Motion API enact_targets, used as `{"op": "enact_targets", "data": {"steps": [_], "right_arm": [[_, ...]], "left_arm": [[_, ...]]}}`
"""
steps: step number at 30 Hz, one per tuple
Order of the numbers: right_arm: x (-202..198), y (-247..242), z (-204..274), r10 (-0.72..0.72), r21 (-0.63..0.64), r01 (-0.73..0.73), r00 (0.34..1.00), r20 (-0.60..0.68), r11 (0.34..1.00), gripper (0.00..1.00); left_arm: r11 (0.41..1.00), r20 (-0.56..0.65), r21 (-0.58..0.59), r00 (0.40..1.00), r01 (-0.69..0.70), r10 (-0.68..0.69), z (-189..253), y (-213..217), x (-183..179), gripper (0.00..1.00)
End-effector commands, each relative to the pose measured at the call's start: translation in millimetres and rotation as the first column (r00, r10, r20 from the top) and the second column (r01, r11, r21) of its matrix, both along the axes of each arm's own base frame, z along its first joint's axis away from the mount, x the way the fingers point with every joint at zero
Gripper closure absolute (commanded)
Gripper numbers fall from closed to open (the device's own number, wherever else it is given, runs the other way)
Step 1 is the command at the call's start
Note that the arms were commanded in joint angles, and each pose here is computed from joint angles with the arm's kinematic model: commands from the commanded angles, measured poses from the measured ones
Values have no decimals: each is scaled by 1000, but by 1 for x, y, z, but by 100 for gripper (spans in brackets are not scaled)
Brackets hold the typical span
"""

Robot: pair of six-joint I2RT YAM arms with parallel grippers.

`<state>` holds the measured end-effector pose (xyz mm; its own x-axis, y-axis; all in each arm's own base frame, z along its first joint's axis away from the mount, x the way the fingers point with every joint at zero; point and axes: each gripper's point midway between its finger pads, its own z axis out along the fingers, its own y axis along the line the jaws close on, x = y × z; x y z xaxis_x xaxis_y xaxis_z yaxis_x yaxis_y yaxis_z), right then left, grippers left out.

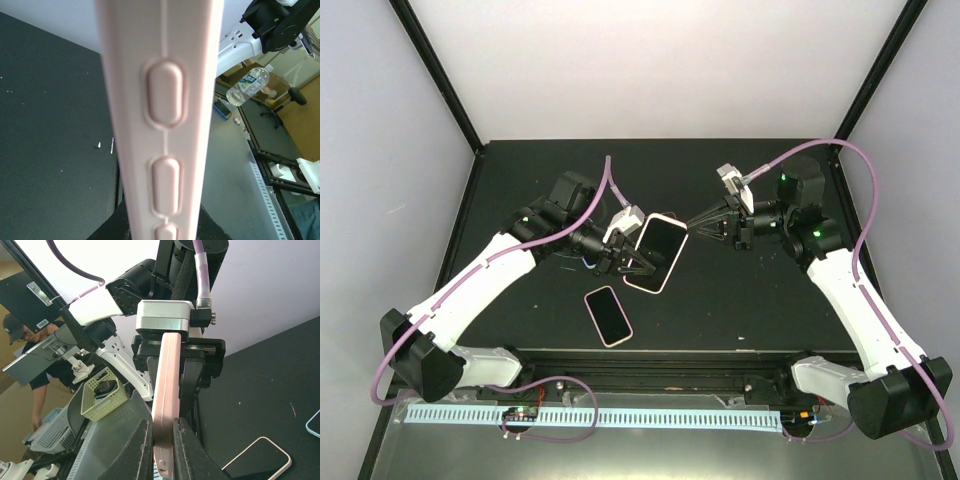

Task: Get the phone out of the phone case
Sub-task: Remove the phone case from the phone.

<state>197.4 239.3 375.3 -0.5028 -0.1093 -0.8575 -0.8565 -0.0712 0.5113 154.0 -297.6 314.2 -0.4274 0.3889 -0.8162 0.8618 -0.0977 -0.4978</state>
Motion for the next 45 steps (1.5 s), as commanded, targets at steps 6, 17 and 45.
{"op": "enact_targets", "data": {"steps": [6,17,45], "right_arm": [[40,-2,-40,-161,-87,152,982,-97,984,92],[48,-3,-57,-205,-117,191,970,-131,975,92],[21,-27,3,-195,14,195,981,-4,981,28]], "left_arm": [[924,238,-274,949,268,-205,79,7,-45,98],[918,244,-282,946,278,-211,84,8,-46,99],[972,148,-227,988,68,-35,62,-6,4,98]]}}
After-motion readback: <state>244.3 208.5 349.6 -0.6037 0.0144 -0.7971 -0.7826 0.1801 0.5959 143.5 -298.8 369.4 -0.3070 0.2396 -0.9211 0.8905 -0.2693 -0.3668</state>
